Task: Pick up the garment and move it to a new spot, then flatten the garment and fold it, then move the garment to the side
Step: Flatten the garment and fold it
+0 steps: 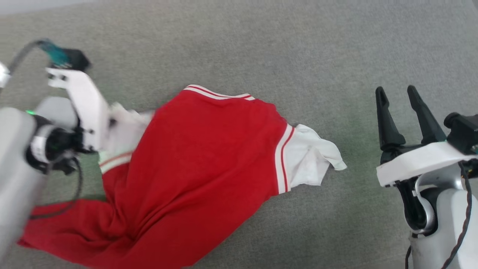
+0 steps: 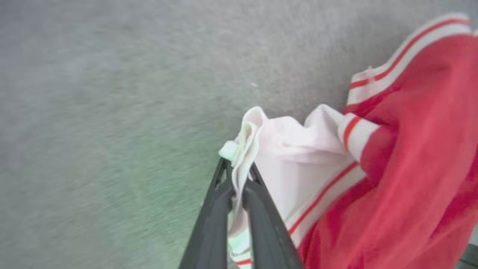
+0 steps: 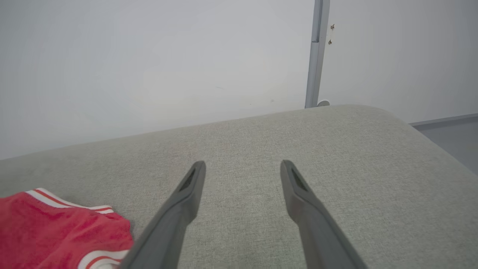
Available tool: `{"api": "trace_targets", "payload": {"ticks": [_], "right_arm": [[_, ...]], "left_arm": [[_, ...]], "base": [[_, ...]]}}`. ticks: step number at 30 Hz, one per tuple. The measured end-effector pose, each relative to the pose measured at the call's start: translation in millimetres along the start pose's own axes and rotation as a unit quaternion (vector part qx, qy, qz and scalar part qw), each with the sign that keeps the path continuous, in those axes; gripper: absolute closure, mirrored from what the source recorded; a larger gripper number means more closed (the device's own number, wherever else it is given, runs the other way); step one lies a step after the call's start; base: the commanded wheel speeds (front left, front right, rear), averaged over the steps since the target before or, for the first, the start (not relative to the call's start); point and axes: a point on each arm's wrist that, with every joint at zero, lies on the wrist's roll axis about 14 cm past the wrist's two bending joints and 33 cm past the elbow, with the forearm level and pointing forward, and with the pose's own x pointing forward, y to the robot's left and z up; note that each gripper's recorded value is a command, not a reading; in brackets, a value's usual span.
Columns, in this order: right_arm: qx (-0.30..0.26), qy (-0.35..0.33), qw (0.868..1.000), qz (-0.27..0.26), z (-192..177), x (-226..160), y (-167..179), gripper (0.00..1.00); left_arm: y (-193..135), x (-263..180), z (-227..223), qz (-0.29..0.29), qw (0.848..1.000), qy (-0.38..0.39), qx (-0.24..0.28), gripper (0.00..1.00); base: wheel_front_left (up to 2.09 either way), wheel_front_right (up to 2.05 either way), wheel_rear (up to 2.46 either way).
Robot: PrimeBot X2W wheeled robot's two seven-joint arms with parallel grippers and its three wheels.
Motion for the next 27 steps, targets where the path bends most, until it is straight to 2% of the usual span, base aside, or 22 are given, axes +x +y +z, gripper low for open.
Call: {"api": "trace_targets", "payload": {"ticks": [8,11,12,14,17,23,24,25,26,27], "right_arm": [[0.001,0.000,1.000,0.013,6.1,-6.6,10.4,0.00],[0.000,-0.005,1.000,0.020,11.7,-6.5,15.4,0.00],[0.000,-0.005,1.000,0.023,13.0,-7.0,18.0,0.00],[0.001,-0.003,1.000,0.026,12.1,-7.7,20.1,0.00],[0.002,-0.002,0.999,0.033,12.7,-6.0,25.0,0.00],[-0.001,0.007,0.999,0.038,9.0,-2.8,28.3,0.00],[-0.001,0.008,0.999,0.040,8.9,-2.3,29.4,0.00],[-0.002,0.008,0.999,0.043,9.2,-1.6,31.7,0.00],[-0.003,0.009,0.999,0.046,9.5,-0.9,33.3,0.00],[-0.005,0.010,0.999,0.048,9.7,-0.4,33.9,0.00]], "left_arm": [[77.5,-69.5,25.0,0.115,0.987,-0.104,-0.042,1.00],[110.5,-90.3,9.6,0.169,0.978,-0.105,-0.063,1.00],[130.3,-99.9,-8.2,0.197,0.972,-0.095,-0.084,1.00],[146.6,-105.2,-28.4,0.219,0.966,-0.081,-0.107,1.00],[155.9,-100.4,-57.5,0.221,0.962,-0.058,-0.148,1.00],[149.6,-75.8,-100.2,0.197,0.960,-0.009,-0.196,1.00],[147.3,-72.8,-103.3,0.192,0.961,-0.005,-0.199,0.68],[145.7,-71.1,-104.4,0.188,0.961,-0.003,-0.202,0.24],[144.2,-70.1,-104.4,0.184,0.962,-0.004,-0.200,0.00],[143.5,-70.1,-103.7,0.182,0.963,-0.005,-0.197,0.00]], "base": [[0.00,0.00,0.00],[0.00,0.00,0.00],[0.00,0.00,0.00],[0.00,0.00,0.00],[0.00,0.00,0.00],[0.00,0.00,0.00],[0.00,0.00,0.00],[0.00,0.00,0.00],[0.00,0.00,0.00],[0.00,0.00,0.00]]}}
